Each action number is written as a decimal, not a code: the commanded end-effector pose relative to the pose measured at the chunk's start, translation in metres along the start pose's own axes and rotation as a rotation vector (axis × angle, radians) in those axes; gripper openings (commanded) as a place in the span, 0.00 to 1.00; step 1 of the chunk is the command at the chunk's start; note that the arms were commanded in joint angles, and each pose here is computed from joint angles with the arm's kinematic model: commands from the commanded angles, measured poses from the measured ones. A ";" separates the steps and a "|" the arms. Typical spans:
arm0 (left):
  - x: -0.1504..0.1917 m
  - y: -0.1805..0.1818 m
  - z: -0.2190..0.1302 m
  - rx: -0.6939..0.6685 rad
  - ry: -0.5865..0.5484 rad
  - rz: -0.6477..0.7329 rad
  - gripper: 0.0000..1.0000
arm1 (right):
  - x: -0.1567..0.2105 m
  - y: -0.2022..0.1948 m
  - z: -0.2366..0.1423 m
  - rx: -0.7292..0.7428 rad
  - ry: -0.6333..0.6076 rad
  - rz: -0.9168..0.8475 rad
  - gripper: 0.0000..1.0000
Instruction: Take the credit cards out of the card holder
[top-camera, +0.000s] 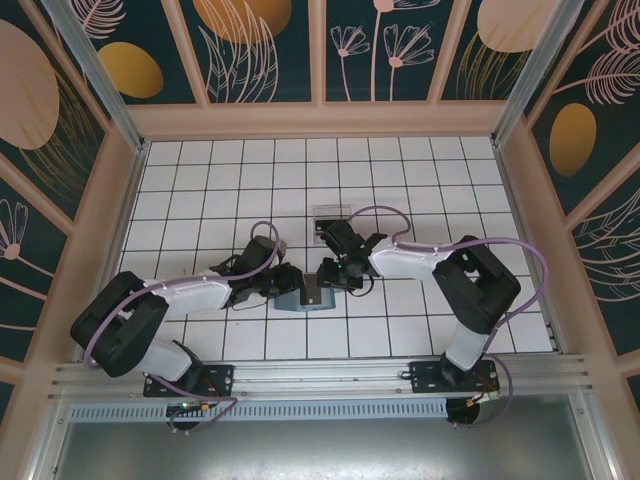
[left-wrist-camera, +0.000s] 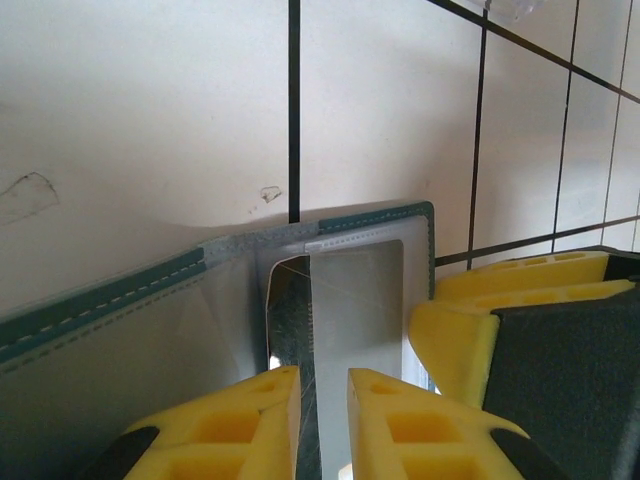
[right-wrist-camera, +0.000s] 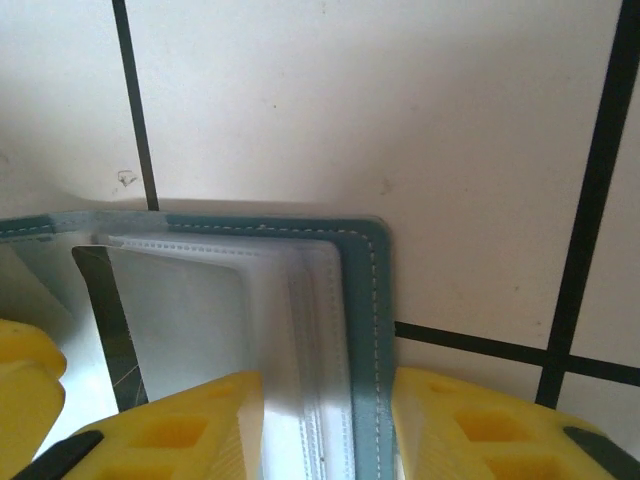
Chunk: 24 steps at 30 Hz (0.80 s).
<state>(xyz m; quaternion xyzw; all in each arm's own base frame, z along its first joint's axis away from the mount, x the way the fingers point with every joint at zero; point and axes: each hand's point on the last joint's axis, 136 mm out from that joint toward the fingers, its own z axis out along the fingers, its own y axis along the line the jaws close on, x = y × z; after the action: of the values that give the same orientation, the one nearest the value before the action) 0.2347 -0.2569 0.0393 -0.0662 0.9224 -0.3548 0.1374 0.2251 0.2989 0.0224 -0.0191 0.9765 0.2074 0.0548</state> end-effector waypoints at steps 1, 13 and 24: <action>0.001 0.002 0.002 0.023 0.007 -0.017 0.22 | 0.010 -0.015 0.010 0.068 0.033 0.008 0.31; 0.009 0.013 0.005 0.035 0.028 -0.038 0.25 | 0.013 -0.017 0.011 0.065 0.039 0.010 0.25; 0.016 0.021 0.012 0.033 0.053 -0.062 0.25 | 0.014 -0.017 0.011 0.067 0.041 0.010 0.24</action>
<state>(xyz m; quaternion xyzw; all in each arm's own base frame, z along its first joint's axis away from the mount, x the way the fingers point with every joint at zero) 0.2277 -0.2563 0.0229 -0.0730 0.9157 -0.3777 0.1163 0.2250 0.2981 0.0218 -0.0183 0.9770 0.2055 0.0547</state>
